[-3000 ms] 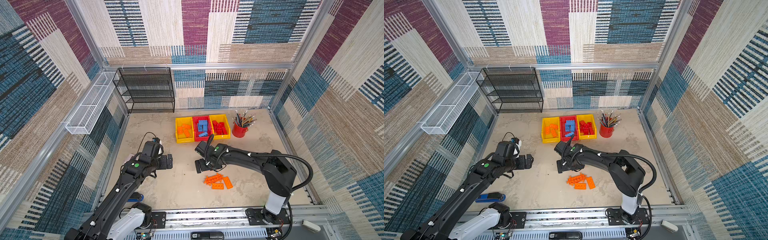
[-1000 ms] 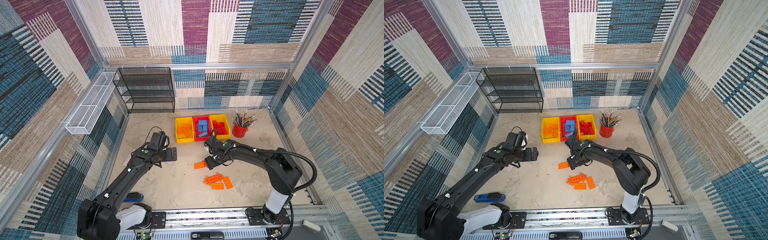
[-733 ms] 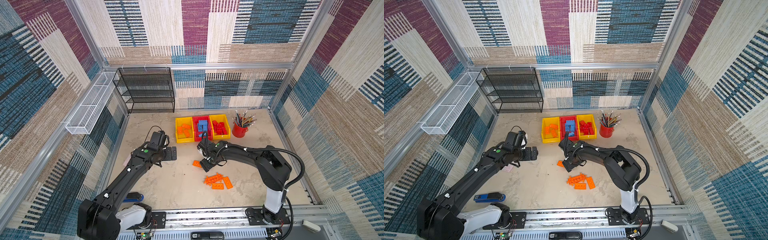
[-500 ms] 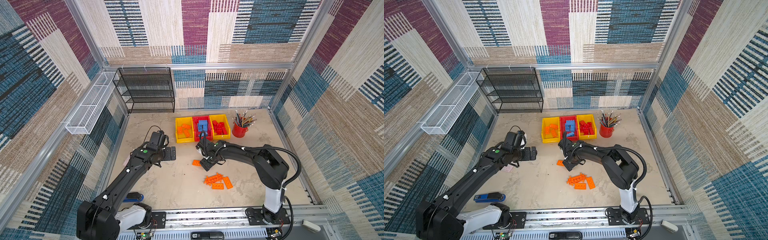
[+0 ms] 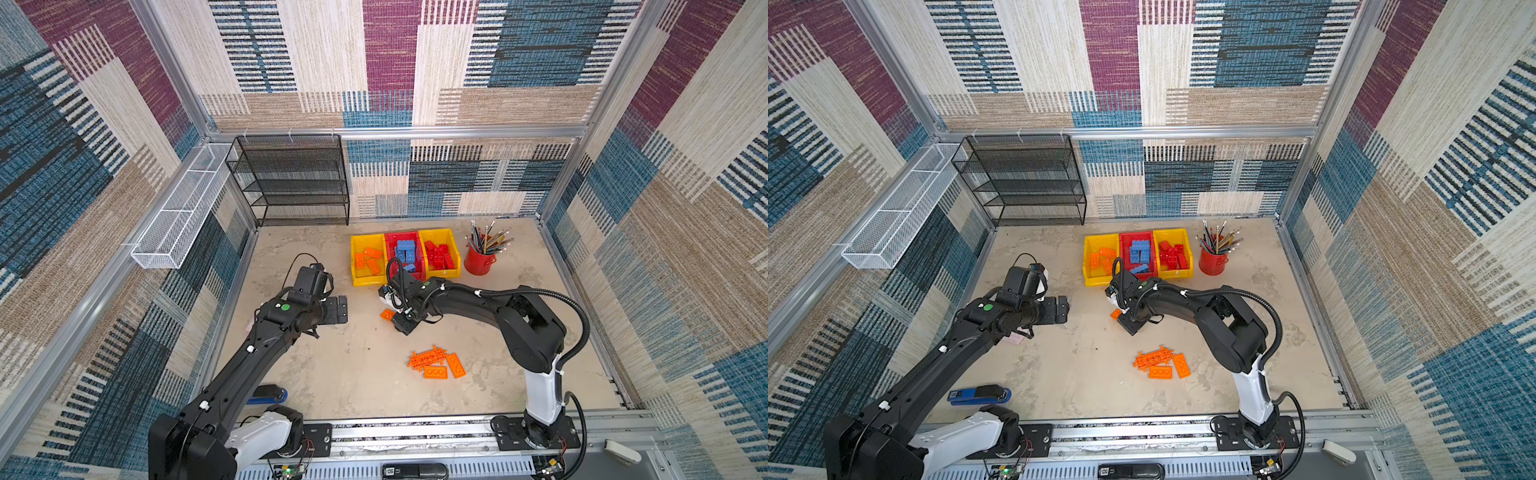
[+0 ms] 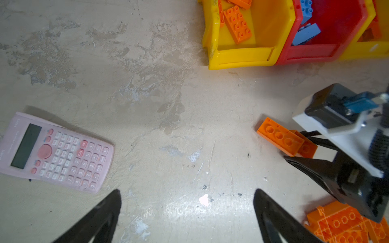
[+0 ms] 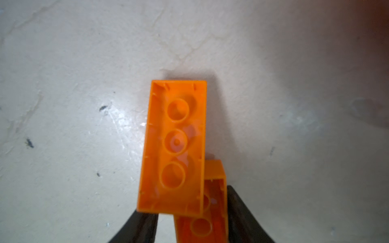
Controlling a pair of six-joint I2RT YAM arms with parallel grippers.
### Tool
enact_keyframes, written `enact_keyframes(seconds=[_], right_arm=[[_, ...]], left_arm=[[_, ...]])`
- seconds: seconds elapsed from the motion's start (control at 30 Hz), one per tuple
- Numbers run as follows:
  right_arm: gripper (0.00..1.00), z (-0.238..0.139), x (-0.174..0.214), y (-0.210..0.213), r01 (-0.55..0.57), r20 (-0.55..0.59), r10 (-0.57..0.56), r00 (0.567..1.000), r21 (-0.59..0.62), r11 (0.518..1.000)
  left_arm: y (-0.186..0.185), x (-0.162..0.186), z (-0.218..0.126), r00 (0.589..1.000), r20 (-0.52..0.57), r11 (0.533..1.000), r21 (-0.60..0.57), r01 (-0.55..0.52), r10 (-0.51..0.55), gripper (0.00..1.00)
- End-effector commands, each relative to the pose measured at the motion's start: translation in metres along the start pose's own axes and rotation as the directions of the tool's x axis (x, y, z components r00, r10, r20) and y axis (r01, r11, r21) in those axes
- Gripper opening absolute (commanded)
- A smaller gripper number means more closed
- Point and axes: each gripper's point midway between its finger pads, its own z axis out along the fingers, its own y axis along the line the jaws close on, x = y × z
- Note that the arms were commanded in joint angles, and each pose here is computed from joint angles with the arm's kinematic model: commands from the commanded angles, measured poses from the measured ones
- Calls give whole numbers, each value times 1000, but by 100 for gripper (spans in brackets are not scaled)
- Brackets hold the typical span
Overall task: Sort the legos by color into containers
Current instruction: 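Lower the right gripper and close it on an orange 2x3 brick, then lift the orange brick and carry it over the yellow bin with the right gripper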
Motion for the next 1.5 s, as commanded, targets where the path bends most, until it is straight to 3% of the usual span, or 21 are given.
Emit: enact_keyframes(seconds=[0.0,0.1,0.5,0.7,1.03,1.27,1.47], right_arm=[[43,5,1,2,-9,-9,9,1000,-7,1000],[31,-1,2,-1,-32,-10,32,999,13,999],[28,-82,4,16,-113,17,115,993,-115,987],[30,-90,-44,-5,-127,101,137,985,-97,987],[32,-76,-182,-76,-172,306,164,938,-2,985],[34,-59,-221,-100,-151,452,117,884,41,988],[38,-31,-242,-103,-132,484,107,869,18,991]], left_arm=[[6,3,-1,1000,-7,1000,-19,-23,22,99],[7,3,-2,1000,-5,1000,-19,-21,21,99],[3,-12,5,1000,-2,1000,8,-20,20,99],[1,-18,12,1000,-6,1000,19,-10,11,99],[11,-18,5,1000,-12,1000,-6,17,-17,99],[9,-31,-1,1000,-12,1000,-3,28,-28,99],[9,-51,0,1000,-7,1000,-17,-8,8,99]])
